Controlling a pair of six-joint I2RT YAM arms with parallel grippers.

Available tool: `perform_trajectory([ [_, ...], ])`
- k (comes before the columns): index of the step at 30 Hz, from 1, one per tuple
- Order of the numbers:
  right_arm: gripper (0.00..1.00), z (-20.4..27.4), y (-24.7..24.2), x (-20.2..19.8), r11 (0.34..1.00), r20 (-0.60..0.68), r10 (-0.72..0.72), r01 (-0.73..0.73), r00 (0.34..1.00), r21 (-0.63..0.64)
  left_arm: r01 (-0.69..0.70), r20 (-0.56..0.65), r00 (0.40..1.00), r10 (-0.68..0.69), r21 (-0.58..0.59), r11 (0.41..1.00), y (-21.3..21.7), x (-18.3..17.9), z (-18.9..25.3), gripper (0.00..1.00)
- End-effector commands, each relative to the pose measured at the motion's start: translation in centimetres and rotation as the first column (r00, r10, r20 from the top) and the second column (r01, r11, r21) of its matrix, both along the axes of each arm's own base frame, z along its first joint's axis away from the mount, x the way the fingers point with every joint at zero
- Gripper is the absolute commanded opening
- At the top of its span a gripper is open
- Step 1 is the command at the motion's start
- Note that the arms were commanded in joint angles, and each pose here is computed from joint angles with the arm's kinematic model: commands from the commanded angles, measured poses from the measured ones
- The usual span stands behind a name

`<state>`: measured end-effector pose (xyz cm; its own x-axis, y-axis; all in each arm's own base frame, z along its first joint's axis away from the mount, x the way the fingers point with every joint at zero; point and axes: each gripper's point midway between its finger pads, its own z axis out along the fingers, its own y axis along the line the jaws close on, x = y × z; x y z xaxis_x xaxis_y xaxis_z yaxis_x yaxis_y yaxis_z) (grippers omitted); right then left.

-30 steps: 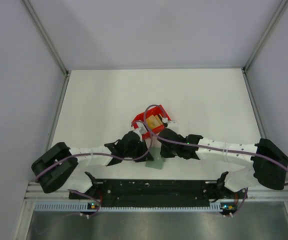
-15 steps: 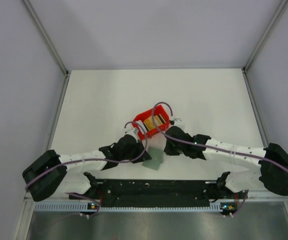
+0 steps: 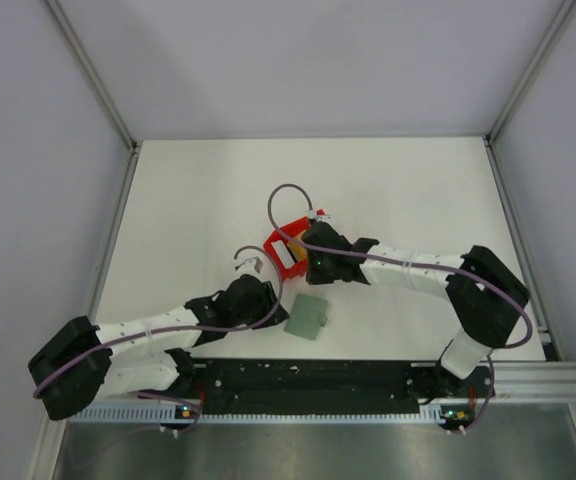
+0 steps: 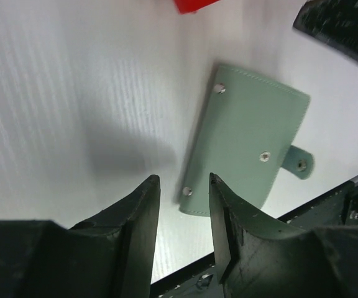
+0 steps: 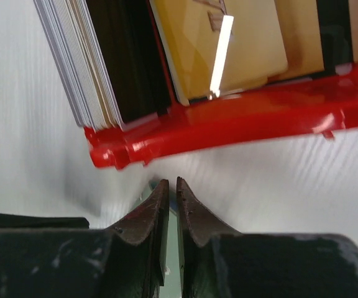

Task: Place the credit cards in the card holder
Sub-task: Close the card holder at the center of the board.

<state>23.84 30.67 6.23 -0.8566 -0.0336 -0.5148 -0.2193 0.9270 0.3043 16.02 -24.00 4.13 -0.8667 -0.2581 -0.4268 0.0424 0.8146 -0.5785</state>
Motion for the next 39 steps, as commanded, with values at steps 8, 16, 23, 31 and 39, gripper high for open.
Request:
perform_trajectory([
  [8,0.11,0.7,2.9,5.6,0.999,0.078,0.037,-0.040,0.996,0.027,0.017,-0.039,0.999,-0.020,-0.073,0.997,-0.1,-1.6,-2.2,0.43],
  [16,0.17,2.3,2.8,6.7,0.993,0.089,0.083,-0.090,0.993,0.073,0.061,-0.070,0.995,-0.070,-0.129,0.990,-2.2,-1.7,-1.9,0.44],
  [23,0.34,4.2,-2.1,0.4,0.989,0.036,0.041,-0.046,0.999,0.142,0.010,-0.120,0.993,-0.017,-0.063,0.998,-1.6,-2.1,-2.9,0.42],
  [31,0.60,2.1,-5.3,-4.8,0.970,-0.037,0.008,0.002,0.999,0.245,-0.024,-0.084,0.996,0.019,-0.047,0.999,-2.5,-3.0,-3.2,0.42],
  [39,0.62,0.5,-4.3,-3.9,0.979,-0.027,0.079,-0.072,0.997,0.193,-0.040,-0.055,0.998,0.038,-0.039,0.998,-2.8,-2.8,-3.4,0.43],
])
